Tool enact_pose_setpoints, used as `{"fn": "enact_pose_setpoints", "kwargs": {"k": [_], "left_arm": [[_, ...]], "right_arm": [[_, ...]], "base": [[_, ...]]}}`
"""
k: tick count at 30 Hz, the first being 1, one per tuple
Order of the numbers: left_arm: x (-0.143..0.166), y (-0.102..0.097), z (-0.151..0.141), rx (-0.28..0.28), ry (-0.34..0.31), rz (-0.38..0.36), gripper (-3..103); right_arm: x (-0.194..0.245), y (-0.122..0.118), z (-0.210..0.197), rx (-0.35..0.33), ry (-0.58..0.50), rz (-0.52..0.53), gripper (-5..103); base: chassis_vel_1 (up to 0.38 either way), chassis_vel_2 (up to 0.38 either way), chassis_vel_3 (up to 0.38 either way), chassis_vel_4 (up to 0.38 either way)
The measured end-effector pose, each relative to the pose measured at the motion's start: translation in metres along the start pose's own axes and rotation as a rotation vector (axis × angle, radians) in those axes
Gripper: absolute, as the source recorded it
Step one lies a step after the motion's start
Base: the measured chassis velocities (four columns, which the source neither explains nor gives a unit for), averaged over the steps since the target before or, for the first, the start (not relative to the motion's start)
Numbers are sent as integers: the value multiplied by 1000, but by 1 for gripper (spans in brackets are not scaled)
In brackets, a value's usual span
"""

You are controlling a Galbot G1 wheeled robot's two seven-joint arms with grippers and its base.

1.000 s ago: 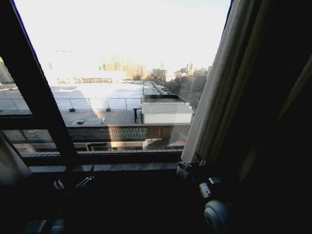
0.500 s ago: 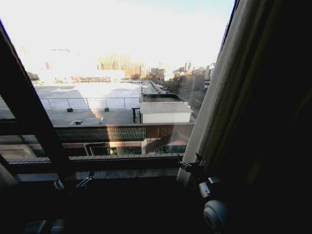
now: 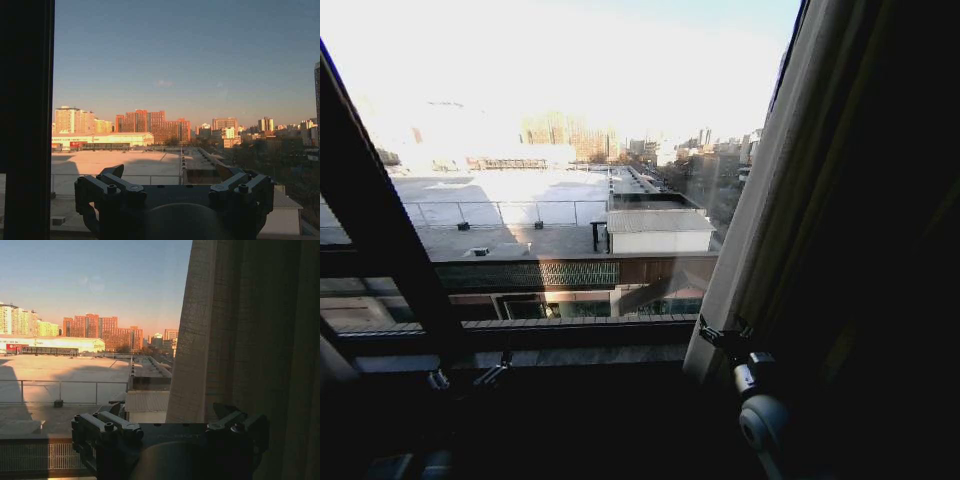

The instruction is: Open the curtains by pulling them apart, changing their state from closed to fully open.

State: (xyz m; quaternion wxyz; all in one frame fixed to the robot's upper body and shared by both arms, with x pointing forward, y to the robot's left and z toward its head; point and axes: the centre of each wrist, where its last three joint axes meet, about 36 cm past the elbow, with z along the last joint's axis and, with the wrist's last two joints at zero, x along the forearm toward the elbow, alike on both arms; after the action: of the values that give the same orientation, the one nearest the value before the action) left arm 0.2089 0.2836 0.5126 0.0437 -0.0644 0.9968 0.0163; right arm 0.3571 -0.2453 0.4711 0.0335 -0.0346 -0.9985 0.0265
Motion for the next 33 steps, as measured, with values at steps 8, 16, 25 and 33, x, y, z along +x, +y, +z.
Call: {"fn": "enact_pose_setpoints", "kwargs": {"k": [8, 16, 25, 33], "left_arm": [[1, 0, 0, 0, -5, -1, 100], [0, 0, 0, 0, -7, -2, 100], [-1, 0, 0, 1, -11, 1, 100], [-1, 0, 0, 0, -11, 2, 100]], "right_arm": [[3, 3, -5, 0, -9, -17, 100], [3, 4, -9, -2, -16, -26, 100], [3, 4, -8, -2, -15, -29, 100], [2, 4, -8, -4, -14, -30, 100]], "base": [[0, 0, 0, 0], [0, 0, 0, 0], [-61, -53, 62, 34], [-40, -34, 38, 36]]}}
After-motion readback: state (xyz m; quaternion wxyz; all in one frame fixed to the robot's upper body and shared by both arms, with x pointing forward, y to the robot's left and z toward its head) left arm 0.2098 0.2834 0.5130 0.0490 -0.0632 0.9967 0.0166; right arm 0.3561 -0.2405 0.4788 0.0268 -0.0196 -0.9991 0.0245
